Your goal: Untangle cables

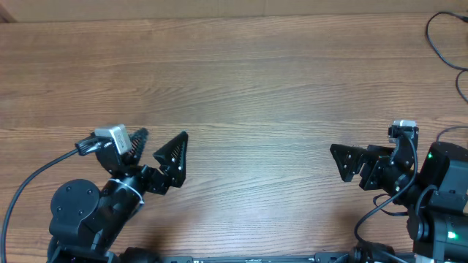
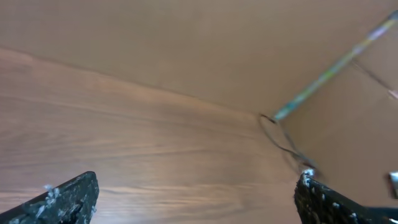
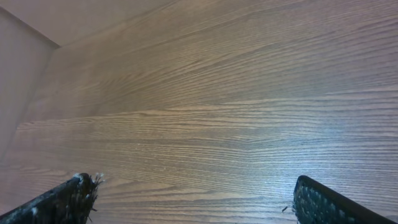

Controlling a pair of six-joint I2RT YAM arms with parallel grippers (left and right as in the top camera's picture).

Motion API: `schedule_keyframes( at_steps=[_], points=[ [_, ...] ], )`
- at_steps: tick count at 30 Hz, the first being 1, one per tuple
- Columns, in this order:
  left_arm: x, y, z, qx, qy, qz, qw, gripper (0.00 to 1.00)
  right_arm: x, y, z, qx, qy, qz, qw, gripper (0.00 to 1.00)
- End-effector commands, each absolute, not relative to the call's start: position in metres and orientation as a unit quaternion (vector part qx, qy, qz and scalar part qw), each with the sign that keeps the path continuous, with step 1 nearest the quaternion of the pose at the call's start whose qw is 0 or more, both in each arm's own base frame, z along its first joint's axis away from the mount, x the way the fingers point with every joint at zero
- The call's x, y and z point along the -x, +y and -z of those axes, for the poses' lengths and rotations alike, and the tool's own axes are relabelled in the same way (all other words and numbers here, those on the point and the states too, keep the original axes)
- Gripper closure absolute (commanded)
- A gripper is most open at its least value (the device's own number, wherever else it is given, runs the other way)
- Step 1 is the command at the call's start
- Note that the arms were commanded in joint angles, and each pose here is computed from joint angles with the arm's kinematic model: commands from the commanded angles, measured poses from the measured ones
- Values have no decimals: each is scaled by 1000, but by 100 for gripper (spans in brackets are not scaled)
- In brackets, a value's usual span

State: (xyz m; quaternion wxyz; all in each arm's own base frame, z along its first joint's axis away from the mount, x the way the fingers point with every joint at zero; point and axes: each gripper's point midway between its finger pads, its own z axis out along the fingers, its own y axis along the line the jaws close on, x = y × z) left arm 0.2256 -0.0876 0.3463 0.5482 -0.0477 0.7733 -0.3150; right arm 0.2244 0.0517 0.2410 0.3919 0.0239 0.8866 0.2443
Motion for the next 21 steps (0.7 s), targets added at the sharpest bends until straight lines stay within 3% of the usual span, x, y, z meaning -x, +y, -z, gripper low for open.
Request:
schedule_keyframes(
  at_steps=[1,5,9,16,21],
  points=[
    [-215,-100,-334,51,786,354,503,0,-224,53,-243,-21,885,-246,395,0],
    [-207,-100,-312,74,811,357,457,0,-224,53,-243,-21,885,-246,395,0],
    [-217,-80,-310,116,811,311,482,0,-224,53,-243,-21,885,-246,395,0],
    [-237,-45,-337,43,776,153,611,0,-224,53,-243,-21,885,-246,395,0],
    [-235,-18,-336,76,715,99,688,0,-224,53,-243,-21,885,-246,395,0]
  ],
)
